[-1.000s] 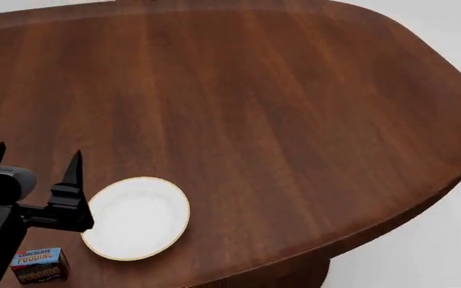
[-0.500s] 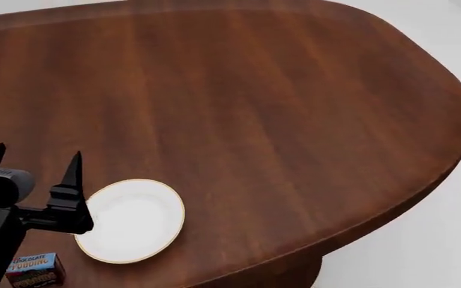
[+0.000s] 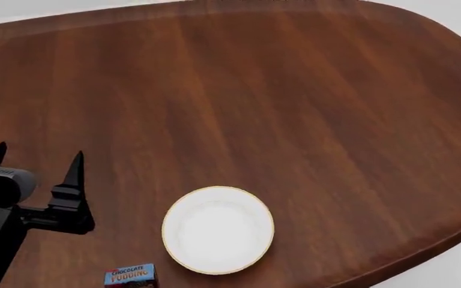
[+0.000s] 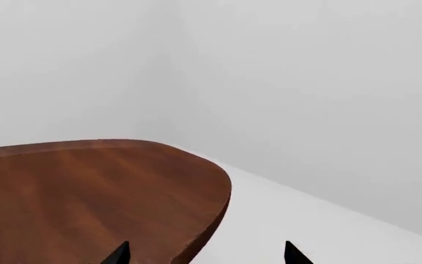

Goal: Put the white mug on the plate.

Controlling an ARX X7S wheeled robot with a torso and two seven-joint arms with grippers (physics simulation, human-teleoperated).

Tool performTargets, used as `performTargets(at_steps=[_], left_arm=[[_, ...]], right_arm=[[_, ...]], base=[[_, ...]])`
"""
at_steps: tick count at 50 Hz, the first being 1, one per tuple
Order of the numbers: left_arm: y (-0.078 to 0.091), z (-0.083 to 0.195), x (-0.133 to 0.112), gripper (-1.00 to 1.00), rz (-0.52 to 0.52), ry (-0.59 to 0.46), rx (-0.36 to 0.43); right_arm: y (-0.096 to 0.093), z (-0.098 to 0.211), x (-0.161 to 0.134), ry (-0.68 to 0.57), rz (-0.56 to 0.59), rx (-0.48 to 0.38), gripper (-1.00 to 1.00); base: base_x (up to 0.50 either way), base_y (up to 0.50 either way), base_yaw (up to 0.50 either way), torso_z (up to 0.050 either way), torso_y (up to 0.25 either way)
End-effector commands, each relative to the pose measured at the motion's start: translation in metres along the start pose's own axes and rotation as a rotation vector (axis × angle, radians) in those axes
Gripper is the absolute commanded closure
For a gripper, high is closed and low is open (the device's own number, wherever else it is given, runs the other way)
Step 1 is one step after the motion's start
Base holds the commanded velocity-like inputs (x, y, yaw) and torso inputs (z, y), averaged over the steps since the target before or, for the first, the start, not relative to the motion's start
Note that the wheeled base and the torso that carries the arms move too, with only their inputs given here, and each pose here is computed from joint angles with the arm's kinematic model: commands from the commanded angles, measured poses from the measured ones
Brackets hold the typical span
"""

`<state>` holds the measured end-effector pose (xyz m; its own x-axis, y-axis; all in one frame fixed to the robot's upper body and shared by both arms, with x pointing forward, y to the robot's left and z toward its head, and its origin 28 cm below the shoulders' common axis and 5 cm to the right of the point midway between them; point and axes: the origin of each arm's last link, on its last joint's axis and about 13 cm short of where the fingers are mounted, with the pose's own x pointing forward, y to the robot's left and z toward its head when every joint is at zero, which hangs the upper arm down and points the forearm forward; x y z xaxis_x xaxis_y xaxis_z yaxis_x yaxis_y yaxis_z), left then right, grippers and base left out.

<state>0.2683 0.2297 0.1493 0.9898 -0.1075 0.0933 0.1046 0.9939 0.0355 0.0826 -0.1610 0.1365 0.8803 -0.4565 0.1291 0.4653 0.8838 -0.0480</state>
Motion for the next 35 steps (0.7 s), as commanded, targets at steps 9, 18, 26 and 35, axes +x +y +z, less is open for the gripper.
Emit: performTargets(at_steps=[9,18,26,35], left_arm=[[0.0007,-0.0010,-0.0001,-1.00,-0.001,0.001,0.002],[0.0008,-0.0009,-0.0007,-1.00,0.002,0.002,0.001],[0.0004,-0.0010,-0.0009,-1.00,0.001,0.003,0.003],[-0.0001,-0.0007,-0.0009,-1.00,0.000,0.003,0.006]], right_arm=[[-0.0001,0.0009,-0.0012,-0.009,-0.004,0.004,-1.00],[-0.0010,-0.0007,-0.0018,-0.009,-0.009,0.011,-1.00],[-0.0009,-0.0013,-0.0016,-0.005,-0.003,0.018,-1.00],[-0.0004,-0.0024,-0.0013,-0.006,-0.001,0.021,-1.00]], base=[[0.29,0.38,0.00,0.000,0.000],[0.02,0.02,0.00,0.000,0.000],[0.00,0.00,0.00,0.000,0.000],[0.28,-0.09,0.00,0.000,0.000]])
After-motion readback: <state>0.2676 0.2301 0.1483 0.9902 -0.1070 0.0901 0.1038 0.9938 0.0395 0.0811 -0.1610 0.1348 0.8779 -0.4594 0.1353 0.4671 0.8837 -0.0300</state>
